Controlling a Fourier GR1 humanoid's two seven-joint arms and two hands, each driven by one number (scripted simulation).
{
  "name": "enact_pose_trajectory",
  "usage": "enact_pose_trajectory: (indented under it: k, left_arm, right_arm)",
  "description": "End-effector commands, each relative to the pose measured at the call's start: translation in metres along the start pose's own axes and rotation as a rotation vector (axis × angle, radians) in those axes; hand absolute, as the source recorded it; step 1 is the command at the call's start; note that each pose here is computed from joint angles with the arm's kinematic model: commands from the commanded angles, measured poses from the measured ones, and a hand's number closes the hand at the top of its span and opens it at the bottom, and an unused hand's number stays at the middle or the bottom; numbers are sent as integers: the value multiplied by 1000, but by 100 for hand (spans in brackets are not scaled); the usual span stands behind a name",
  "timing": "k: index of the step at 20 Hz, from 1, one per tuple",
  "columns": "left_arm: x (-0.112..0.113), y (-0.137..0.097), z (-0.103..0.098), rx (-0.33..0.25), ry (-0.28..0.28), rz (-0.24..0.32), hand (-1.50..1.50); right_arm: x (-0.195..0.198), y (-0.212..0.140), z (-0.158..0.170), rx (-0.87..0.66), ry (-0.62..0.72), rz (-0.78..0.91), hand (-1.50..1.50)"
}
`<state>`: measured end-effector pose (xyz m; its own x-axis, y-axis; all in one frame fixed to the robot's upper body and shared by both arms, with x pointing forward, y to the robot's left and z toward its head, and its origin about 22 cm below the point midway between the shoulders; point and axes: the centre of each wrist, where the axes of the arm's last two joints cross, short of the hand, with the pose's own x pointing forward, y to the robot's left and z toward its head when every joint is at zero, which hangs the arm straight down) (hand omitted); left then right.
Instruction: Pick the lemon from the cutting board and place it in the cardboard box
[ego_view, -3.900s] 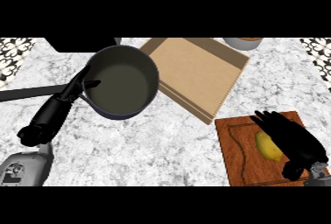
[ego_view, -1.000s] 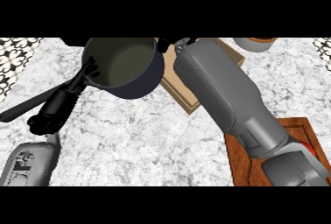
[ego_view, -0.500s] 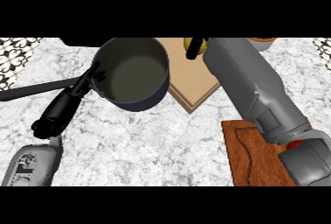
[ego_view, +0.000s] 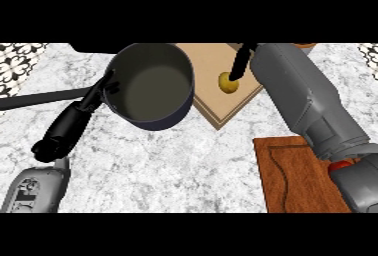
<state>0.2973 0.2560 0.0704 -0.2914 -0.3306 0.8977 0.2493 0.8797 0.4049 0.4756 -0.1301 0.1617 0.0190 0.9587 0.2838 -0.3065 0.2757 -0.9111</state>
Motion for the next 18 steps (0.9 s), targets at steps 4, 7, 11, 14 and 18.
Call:
enact_pose_trajectory:
  k: [4,7,11,14,18]
  left_arm:
    - [5,1,-5,10,-5,5,0]
    - [5,4,0,-3,3,-3,0]
    - [-7,12,4,19,14,-6,0]
    - [8,0,-6,15,7,-11,0]
    - [5,-2,-3,2,-9,11,0]
  right_arm:
    - [-14,-3,1,-200,-251,-282,-150]
    - [0,-22,6,-321,-274,-703,-150]
    - [-21,-22,4,-404,-234,-1014,-150]
    - [-54,-33,5,-429,-214,-1097,-150]
    - [-107,-16,5,-528,-201,-1130,-150]
